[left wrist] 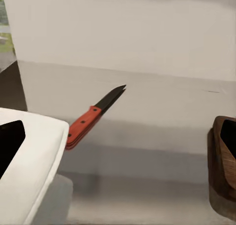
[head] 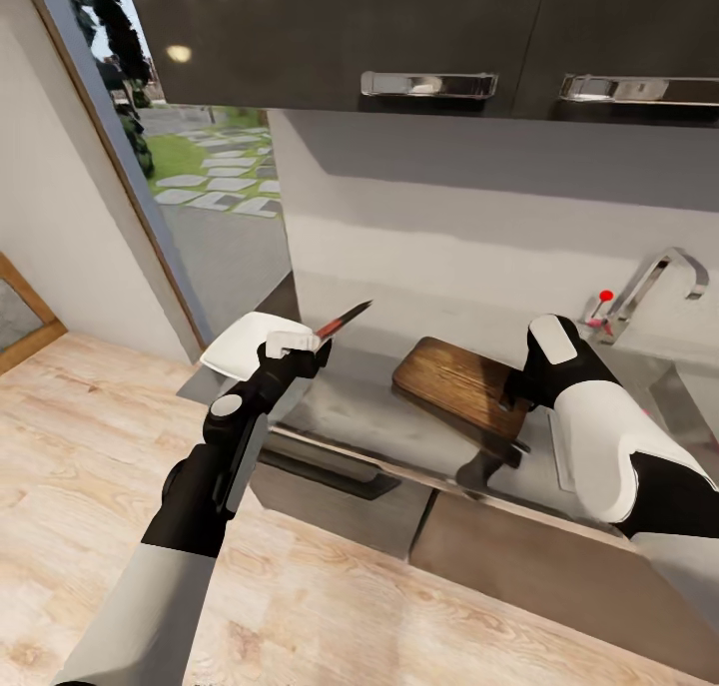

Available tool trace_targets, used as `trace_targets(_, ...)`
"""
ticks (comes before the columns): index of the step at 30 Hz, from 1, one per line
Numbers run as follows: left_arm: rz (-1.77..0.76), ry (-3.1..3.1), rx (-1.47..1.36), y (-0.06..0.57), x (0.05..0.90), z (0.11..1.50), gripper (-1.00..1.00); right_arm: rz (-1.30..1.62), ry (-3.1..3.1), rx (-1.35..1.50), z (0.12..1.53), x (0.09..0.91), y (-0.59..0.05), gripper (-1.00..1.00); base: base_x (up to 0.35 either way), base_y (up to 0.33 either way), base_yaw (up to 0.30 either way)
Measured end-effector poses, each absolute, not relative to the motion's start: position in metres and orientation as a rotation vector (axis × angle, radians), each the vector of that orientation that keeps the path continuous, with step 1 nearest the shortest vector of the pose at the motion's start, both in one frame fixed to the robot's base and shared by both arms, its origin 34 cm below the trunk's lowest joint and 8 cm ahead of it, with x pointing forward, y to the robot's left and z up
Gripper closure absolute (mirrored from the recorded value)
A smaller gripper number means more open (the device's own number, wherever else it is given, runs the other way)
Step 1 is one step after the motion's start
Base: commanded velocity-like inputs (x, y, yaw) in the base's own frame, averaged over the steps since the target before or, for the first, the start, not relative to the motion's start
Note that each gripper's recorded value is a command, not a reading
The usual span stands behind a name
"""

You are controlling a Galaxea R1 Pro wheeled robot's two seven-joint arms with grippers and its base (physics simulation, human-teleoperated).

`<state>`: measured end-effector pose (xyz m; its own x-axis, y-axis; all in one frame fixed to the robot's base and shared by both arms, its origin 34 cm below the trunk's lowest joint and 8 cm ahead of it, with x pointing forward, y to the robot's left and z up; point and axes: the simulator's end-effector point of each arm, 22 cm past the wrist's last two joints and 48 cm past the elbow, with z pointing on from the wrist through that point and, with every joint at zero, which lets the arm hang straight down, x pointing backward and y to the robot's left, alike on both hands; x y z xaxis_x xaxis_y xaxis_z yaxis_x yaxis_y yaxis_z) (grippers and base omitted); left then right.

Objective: In the kitchen, take the Vidalia onion out of the sink, dice it on the chopping board with the paring knife, put the diced onion into the bowl on the countertop, then place both the paring knife and the chopping board into the sink.

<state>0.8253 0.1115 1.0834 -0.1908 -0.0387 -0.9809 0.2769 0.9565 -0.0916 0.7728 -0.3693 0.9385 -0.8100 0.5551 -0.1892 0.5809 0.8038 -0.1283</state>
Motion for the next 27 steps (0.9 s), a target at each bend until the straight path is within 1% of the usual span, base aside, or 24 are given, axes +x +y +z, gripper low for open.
trace_targets(4, -0.286, 1.743, 0.179, 0.1115, 0.8253, 1.0834, -1.0, -0.277, 2.848, 0.898, 0.9386, 0.7724, -0.37, 1.0, 0.0, -0.27, 0.052)
trace_targets(9, -0.286, 1.742, 0.179, 0.1114, 0.8253, 1.0835, -1.0, -0.278, 2.848, 0.898, 0.9386, 0.7724, -0.37, 1.0, 0.0, -0.085, 0.033)
trace_targets(15, -0.286, 1.743, 0.178, 0.1118, 0.8254, 1.0835, -1.0, -0.277, 2.848, 0.898, 0.9385, 0.7725, -0.3699, 1.0, -0.003, -0.03, 0.219)
trace_targets(21, -0.286, 1.742, 0.178, 0.1114, 0.8255, 1.0836, -1.0, -0.279, 2.849, 0.898, 0.9386, 0.7725, -0.3701, 1.0, -0.072, -0.163, 0.27)
trace_targets(27, -0.287, 1.741, 0.178, 0.1111, 0.8254, 1.0838, -1.0, -0.276, 2.848, 0.899, 0.9386, 0.7725, -0.37, 1.0, -0.017, -0.031, 0.068)
